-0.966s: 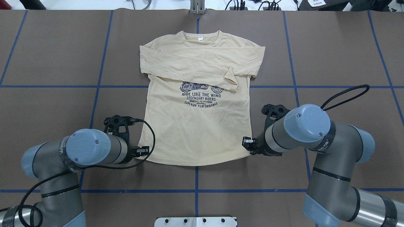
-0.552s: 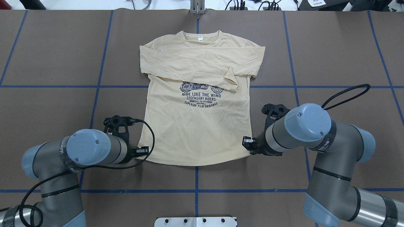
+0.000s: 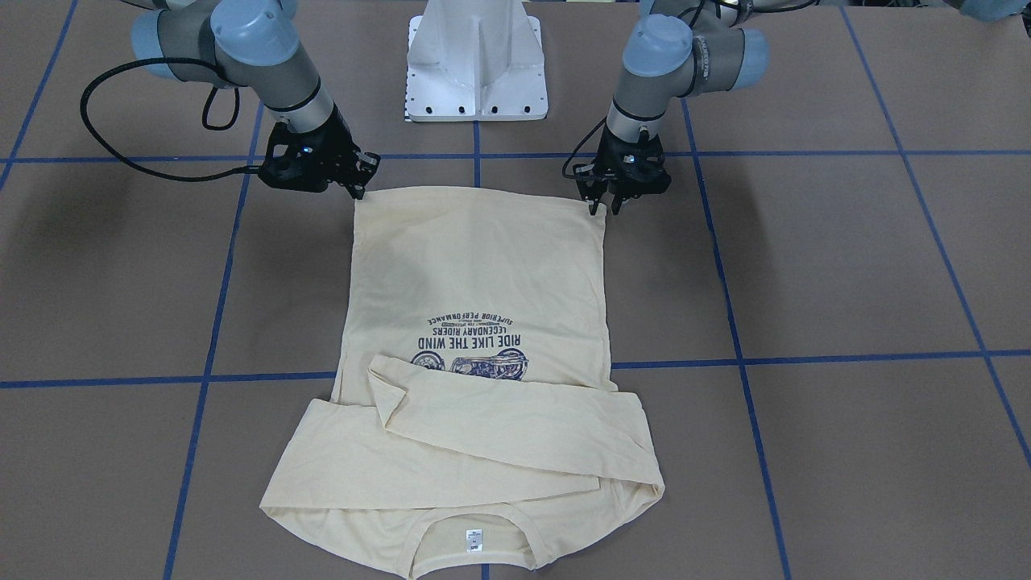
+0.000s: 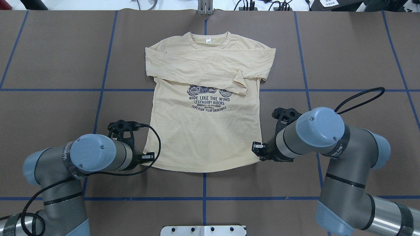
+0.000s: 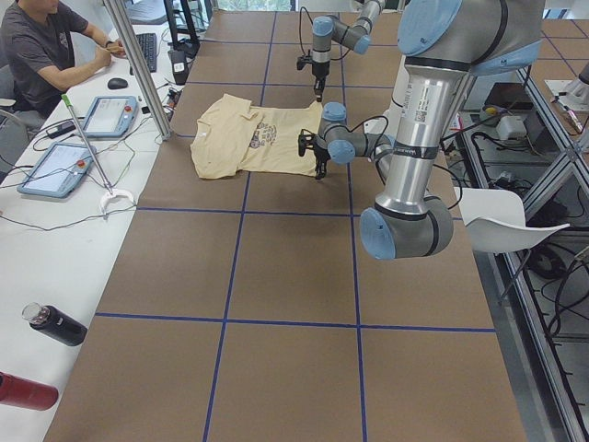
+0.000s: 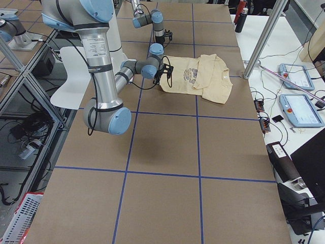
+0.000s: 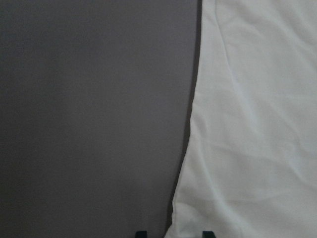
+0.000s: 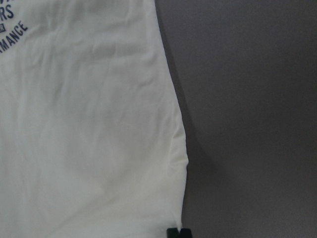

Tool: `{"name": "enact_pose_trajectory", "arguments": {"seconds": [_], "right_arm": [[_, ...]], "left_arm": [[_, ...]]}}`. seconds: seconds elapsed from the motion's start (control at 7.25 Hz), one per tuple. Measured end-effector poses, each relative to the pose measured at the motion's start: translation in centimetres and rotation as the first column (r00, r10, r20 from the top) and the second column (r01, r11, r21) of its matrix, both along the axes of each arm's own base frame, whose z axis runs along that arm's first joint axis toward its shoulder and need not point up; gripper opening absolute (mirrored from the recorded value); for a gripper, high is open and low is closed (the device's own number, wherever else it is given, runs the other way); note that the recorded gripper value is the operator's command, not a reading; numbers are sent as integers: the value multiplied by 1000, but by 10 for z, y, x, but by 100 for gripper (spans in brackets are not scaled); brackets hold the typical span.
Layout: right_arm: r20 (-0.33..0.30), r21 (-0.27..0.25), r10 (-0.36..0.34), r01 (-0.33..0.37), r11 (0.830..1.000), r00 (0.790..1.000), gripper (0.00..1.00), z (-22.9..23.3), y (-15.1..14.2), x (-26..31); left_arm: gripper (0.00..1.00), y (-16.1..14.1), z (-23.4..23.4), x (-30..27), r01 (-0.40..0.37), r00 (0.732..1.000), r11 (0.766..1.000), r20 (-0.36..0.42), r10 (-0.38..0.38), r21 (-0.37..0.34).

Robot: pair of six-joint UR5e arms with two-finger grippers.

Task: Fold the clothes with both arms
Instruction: 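Grasp the hem corners nearest the robot with both grippers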

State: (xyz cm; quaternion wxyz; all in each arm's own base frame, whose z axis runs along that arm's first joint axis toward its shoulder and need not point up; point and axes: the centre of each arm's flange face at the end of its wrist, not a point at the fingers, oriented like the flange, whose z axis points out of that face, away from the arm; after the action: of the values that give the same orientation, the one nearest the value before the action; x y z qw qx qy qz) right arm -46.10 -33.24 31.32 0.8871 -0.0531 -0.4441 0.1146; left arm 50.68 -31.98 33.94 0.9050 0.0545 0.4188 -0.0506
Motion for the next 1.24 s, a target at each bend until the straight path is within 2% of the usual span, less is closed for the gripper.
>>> {"name": "enact_pose_trajectory", "arguments": {"seconds": [0.14,0.28,0.41,0.55,1.24], "right_arm": [[0,-1,0,0,1000,1000,0,0,0,0],[1,-2,0,0,1000,1000,0,0,-1,1],[1,-2,1,-1,1000,1000,0,0,-2,2],[2,-4,2,-2,1000,1000,0,0,-3,2],[5,-9,4,-4,1000,1000,0,-1,-6,6]], "left_arm": [[41,0,0,0,0,1000,1000,0,0,0],[34,0,0,0,0,1000,1000,0,0,0],[14,0,0,0,0,1000,1000,0,0,0],[0,0,0,0,0,1000,1000,0,0,0],[0,2,-11,-6,-2,1000,1000,-18,2,3]]}}
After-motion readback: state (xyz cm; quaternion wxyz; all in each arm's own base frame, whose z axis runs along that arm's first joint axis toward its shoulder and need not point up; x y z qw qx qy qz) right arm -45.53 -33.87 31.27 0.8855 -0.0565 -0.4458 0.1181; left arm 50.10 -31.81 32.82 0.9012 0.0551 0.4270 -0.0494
